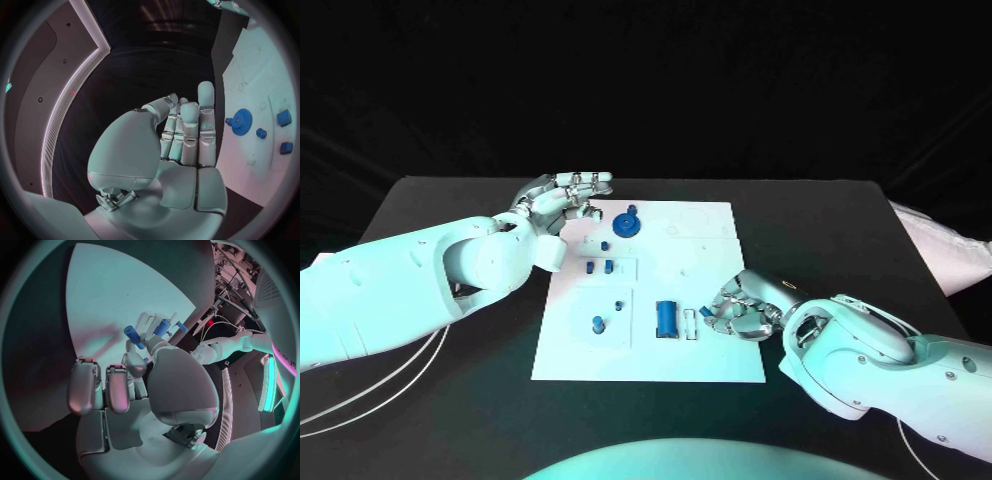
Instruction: Assemble the parts on the task board
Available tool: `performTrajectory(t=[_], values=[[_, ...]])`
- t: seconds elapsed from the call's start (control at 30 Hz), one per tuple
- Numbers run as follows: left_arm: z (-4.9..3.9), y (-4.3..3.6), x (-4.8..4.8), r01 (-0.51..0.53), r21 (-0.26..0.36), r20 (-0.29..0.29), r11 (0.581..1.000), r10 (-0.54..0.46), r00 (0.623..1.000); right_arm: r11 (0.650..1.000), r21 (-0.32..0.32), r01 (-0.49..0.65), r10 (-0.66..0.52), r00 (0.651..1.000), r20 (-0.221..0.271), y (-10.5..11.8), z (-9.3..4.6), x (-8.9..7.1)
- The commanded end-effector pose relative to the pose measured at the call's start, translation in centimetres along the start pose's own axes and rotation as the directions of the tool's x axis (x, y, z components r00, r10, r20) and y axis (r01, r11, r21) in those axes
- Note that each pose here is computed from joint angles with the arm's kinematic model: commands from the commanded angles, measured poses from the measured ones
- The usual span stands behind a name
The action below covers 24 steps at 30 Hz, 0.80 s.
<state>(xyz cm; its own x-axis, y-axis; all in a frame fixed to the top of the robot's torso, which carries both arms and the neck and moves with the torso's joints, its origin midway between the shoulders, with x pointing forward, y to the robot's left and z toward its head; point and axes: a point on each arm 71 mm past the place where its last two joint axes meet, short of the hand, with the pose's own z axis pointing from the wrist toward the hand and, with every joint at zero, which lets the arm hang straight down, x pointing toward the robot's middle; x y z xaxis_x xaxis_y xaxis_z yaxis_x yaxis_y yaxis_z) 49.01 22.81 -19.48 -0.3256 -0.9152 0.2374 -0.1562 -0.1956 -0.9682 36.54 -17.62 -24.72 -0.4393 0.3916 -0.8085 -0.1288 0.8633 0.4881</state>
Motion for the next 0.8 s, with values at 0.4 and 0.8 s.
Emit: performTrajectory(t=[0.4,0.8], values=[[0.10,0.00,0.39,0.003,0.006,-0.026,1.000,-0.002,1.000,0.998,0.016,-0.062,0.063,0.996,-0.071,0.98,0.86,1.13],[0.15,0.03,0.41,0.003,0.004,-0.027,1.000,-0.003,1.000,0.999,0.010,-0.054,0.054,0.995,-0.081,1.18,1.17,1.34]])
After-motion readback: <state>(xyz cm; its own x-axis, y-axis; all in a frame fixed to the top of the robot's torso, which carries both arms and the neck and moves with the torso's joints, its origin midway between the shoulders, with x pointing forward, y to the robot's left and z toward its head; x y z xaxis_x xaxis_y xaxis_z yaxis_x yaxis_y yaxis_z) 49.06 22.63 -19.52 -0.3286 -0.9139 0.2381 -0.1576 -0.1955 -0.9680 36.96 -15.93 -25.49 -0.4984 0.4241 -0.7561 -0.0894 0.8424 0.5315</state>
